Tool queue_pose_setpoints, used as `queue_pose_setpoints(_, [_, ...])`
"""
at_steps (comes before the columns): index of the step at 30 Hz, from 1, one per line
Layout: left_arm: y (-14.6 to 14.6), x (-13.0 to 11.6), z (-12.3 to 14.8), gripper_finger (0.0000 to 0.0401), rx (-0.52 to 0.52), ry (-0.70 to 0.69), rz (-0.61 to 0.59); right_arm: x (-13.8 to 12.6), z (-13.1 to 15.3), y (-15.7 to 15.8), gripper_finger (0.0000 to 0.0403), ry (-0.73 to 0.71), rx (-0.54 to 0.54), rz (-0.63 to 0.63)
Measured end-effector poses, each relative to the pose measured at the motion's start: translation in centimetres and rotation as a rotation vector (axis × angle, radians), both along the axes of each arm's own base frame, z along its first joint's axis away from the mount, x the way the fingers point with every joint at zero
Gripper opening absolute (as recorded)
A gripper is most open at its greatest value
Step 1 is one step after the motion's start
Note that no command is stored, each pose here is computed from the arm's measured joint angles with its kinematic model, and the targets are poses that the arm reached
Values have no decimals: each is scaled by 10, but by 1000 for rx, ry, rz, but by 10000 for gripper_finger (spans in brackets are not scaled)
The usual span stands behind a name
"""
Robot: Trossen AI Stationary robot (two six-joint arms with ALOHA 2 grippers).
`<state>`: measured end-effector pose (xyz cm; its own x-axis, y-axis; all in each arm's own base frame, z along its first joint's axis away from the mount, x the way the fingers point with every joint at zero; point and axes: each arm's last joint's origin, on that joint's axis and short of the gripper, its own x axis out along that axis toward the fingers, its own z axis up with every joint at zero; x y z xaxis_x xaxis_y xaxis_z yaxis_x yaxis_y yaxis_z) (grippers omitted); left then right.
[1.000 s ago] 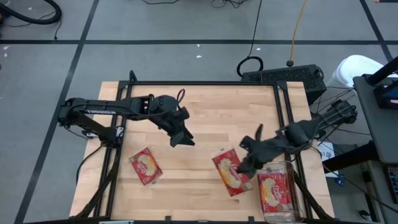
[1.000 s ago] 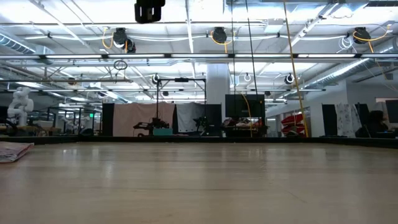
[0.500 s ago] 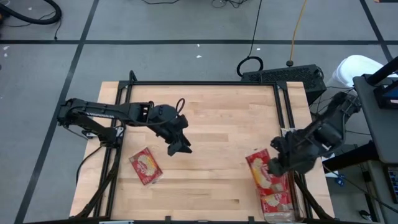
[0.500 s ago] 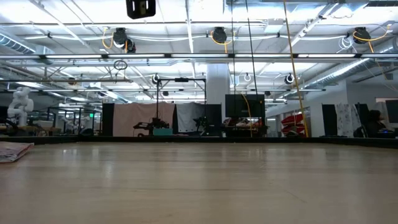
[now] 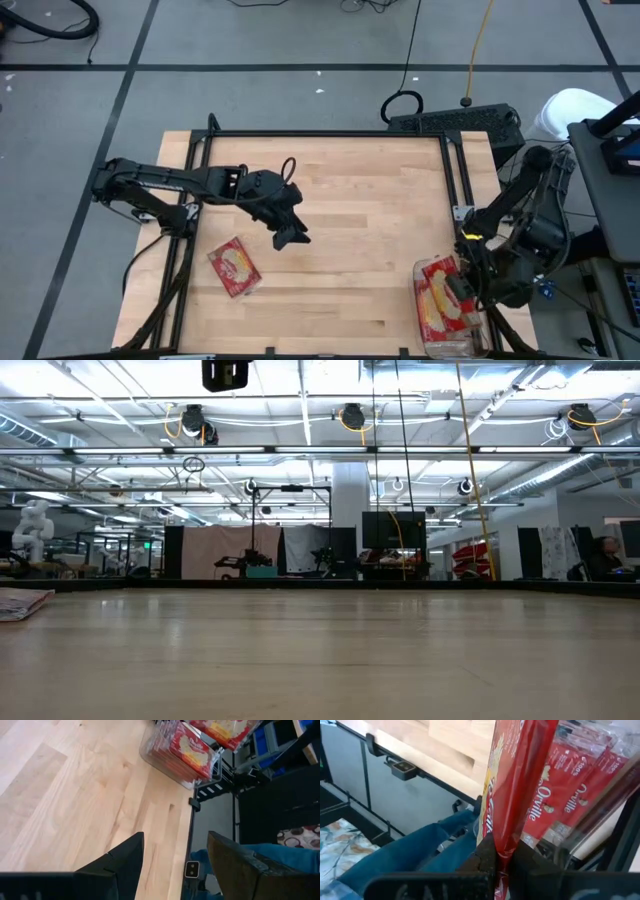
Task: Sort popcorn bags into baskets
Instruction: Put the popcorn bag into the transparent bin
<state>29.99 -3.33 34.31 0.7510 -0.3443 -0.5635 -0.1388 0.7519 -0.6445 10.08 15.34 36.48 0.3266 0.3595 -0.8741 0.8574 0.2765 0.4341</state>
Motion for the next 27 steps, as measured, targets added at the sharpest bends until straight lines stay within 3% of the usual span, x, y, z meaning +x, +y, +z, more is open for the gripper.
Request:
queue_pose_setpoints(6, [3, 0, 0, 214, -11, 5, 21, -1, -8, 4, 6, 63, -78, 13])
queue_pose_setpoints(17, [12, 2, 0, 214, 47, -6, 90, 19, -36, 38, 6, 146, -176, 28])
queue_pose_setpoints(27, [14, 2, 0, 214, 105, -26, 69, 22, -56, 55, 12, 206, -272, 53])
